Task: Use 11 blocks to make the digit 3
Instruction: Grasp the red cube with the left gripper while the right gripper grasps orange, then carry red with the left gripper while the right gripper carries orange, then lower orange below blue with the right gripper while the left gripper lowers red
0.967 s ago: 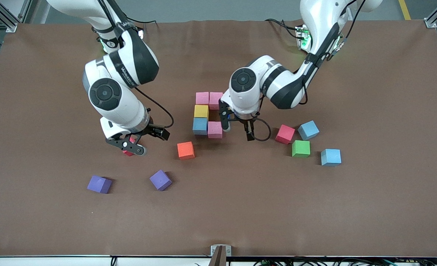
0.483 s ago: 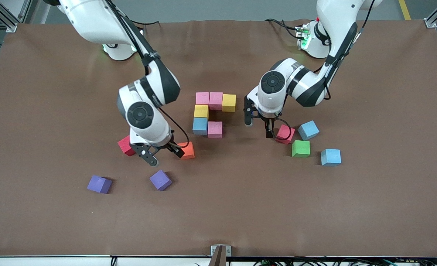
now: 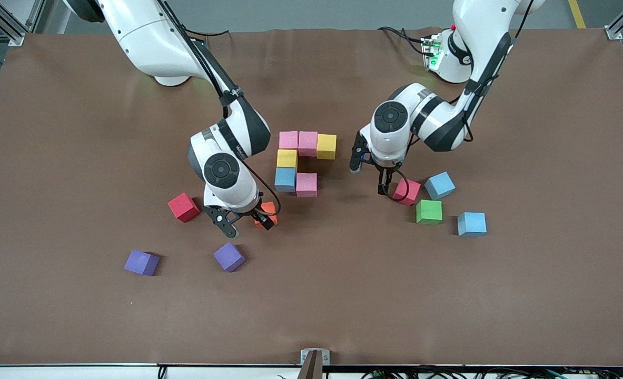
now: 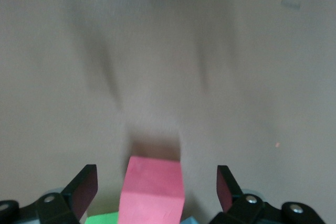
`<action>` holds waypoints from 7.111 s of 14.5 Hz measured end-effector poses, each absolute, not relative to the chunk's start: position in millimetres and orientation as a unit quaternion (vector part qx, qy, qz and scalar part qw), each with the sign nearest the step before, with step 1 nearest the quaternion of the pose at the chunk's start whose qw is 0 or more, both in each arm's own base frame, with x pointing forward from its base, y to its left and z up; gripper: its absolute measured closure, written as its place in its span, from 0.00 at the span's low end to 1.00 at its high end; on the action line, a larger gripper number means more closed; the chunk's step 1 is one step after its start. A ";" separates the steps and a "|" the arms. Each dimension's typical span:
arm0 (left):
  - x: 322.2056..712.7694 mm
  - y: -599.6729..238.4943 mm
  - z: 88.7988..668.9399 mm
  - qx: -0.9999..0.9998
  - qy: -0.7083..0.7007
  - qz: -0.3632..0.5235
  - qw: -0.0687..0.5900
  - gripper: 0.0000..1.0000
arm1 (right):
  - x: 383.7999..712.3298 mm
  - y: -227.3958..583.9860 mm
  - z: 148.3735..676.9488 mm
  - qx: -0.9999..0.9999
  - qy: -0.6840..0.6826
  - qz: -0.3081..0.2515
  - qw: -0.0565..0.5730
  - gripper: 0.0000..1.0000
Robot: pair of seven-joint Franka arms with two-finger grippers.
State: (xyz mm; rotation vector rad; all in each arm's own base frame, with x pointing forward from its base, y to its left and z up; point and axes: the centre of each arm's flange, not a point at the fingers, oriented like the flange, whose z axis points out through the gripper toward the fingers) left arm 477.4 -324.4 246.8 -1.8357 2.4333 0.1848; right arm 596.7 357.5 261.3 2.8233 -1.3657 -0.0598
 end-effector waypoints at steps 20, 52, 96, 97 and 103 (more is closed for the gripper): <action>494.6 -265.3 205.0 -0.567 0.822 0.041 0.039 0.00 | 591.4 368.4 209.3 0.826 -0.564 -0.016 0.005 0.27; 491.1 -424.4 199.8 -0.701 0.713 -0.012 0.008 0.40 | 561.9 421.6 214.9 1.000 0.010 -0.004 0.002 0.48; 496.1 -411.2 215.0 -0.723 0.690 0.024 0.024 0.40 | 542.2 439.2 212.3 1.000 0.005 -0.021 0.016 0.48; 496.1 -411.2 214.9 -0.723 0.690 0.024 0.024 0.40 | 541.8 439.4 212.3 1.000 0.005 -0.022 0.016 0.48; 495.7 -410.8 214.3 -0.723 0.690 0.025 0.024 0.40 | 540.4 440.2 212.2 1.000 0.006 -0.024 0.018 0.48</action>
